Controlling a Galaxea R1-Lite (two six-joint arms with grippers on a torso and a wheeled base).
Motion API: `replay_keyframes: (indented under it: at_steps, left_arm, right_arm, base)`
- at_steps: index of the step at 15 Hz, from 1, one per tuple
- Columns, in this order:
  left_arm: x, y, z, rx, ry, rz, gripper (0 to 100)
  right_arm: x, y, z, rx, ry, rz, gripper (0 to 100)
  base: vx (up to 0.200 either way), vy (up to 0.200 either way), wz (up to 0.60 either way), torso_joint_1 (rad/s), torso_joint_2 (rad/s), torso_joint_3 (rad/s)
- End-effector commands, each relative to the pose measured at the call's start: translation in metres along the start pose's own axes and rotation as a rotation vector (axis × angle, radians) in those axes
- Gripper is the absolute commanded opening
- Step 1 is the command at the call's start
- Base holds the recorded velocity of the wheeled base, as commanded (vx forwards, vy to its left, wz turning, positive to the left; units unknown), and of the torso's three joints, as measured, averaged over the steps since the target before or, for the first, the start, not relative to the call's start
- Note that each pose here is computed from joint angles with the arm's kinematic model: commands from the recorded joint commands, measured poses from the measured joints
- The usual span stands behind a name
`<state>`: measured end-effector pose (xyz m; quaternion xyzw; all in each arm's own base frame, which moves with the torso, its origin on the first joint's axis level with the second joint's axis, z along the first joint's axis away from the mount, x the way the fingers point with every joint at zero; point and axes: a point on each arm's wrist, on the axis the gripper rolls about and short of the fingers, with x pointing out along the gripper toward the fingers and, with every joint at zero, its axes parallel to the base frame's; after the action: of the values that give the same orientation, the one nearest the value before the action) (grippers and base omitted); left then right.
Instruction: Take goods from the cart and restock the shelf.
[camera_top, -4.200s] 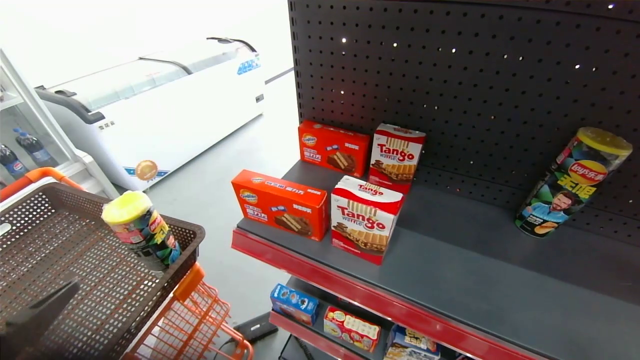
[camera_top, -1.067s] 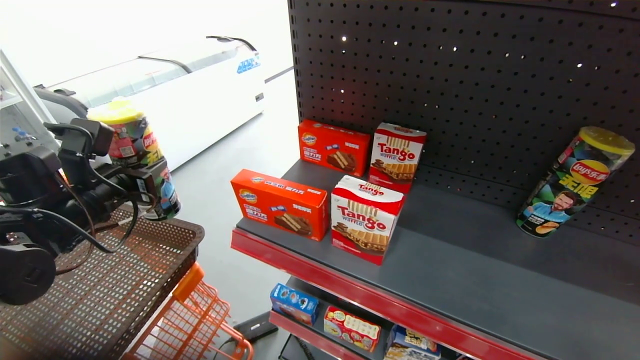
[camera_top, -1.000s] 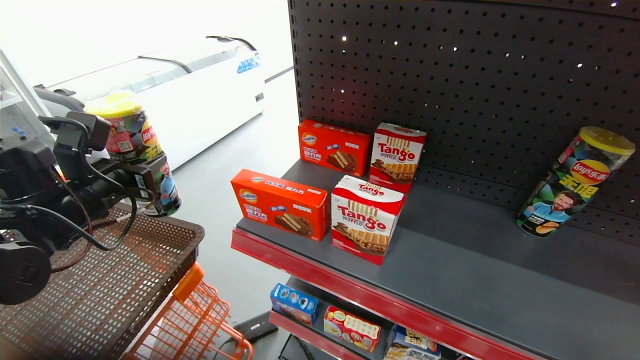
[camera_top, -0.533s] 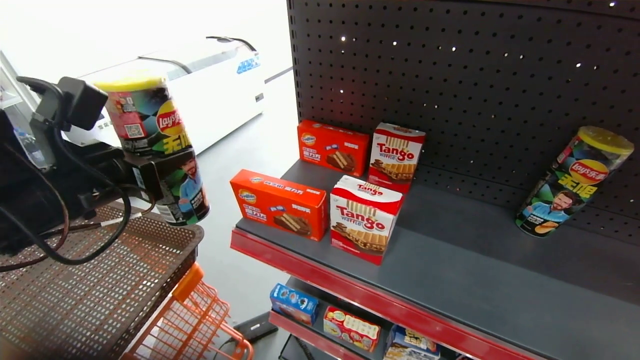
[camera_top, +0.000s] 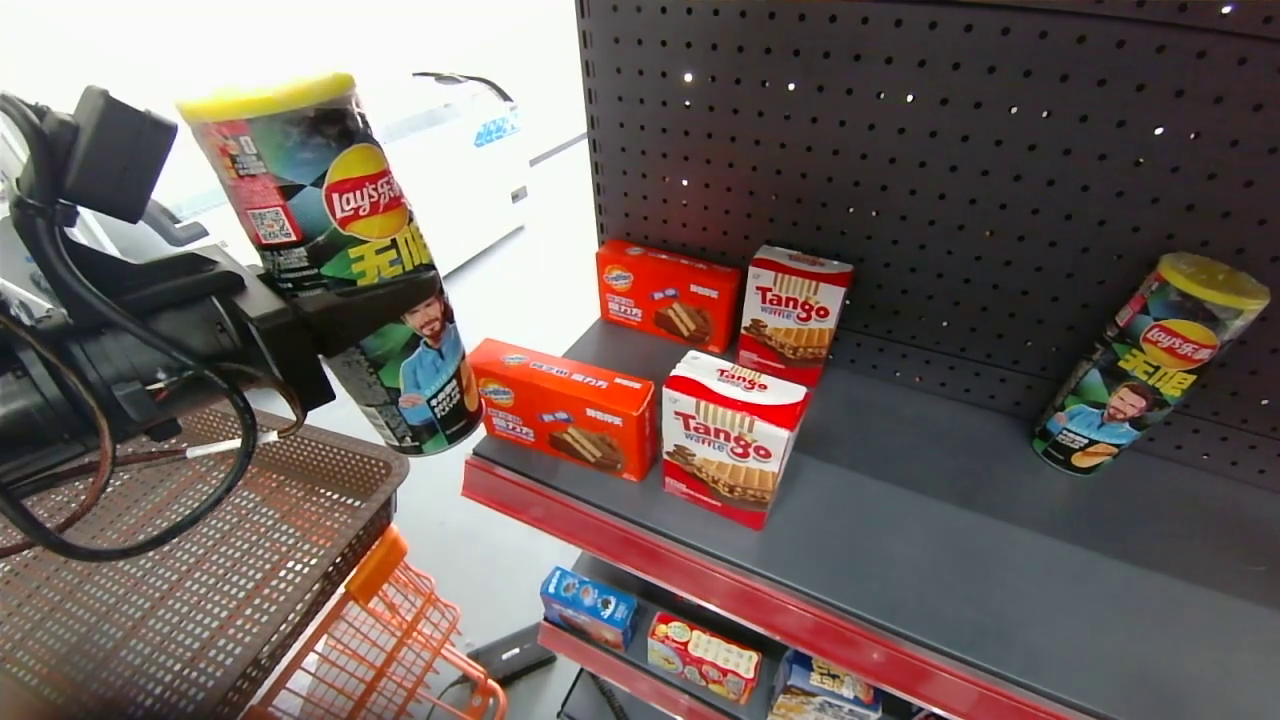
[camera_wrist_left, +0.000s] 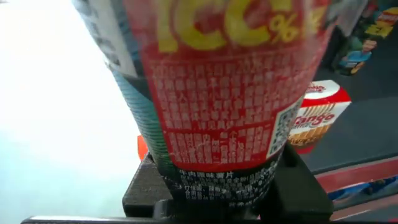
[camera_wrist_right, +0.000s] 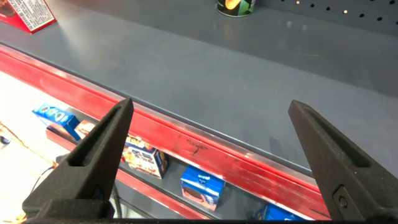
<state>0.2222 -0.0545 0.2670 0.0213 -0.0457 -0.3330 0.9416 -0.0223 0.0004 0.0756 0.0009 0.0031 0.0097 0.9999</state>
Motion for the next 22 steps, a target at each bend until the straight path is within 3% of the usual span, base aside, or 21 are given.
replay_keyframes:
  at_steps: [1,3,5,8,11,13,15,17,22]
  left_arm:
    - [0.0,-0.004,0.0,-0.001,-0.003,-0.02,0]
    - [0.0,-0.009,-0.004,-0.005,0.004,-0.043,0]
    - [0.002,-0.026,0.0,-0.001,-0.023,-0.12,0]
    - [0.007,-0.041,0.001,-0.007,-0.027,-0.192,0]
    - [0.011,-0.044,0.001,-0.015,-0.024,-0.227,0]
    - [0.008,-0.05,-0.002,-0.026,-0.012,-0.318,0]
    - [-0.014,-0.058,0.001,-0.056,0.048,-0.391,0]
    - [-0.018,-0.059,-0.001,-0.066,0.077,-0.398,0]
    - [-0.021,-0.07,-0.003,-0.068,0.077,-0.457,0]
  right_arm:
    - [0.0,0.0,0.0,0.0,0.0,0.001,100]
    - [0.0,0.0,0.0,0.0,0.0,0.001,100]
    - [0.0,0.0,0.0,0.0,0.0,0.001,100]
    - [0.0,0.0,0.0,0.0,0.0,0.001,100]
    - [0.0,0.0,0.0,0.0,0.0,0.001,100]
    - [0.0,0.0,0.0,0.0,0.0,0.001,100]
    - [0.0,0.0,0.0,-0.002,0.0,0.002,100]
    - [0.0,0.0,0.0,-0.002,0.0,0.002,100]
    - [0.0,0.0,0.0,-0.002,0.0,0.002,100]
  base:
    - [0.0,0.0,0.0,0.0,0.0,0.0]
    - [0.0,0.0,0.0,0.0,0.0,0.0]
    - [0.0,0.0,0.0,0.0,0.0,0.0]
    - [0.0,0.0,0.0,0.0,0.0,0.0]
    - [0.0,0.0,0.0,0.0,0.0,0.0]
    - [0.0,0.0,0.0,0.0,0.0,0.0]
    - [0.0,0.0,0.0,0.0,0.0,0.0]
    - [0.0,0.0,0.0,0.0,0.0,0.0]
    - [0.0,0.0,0.0,0.0,0.0,0.0]
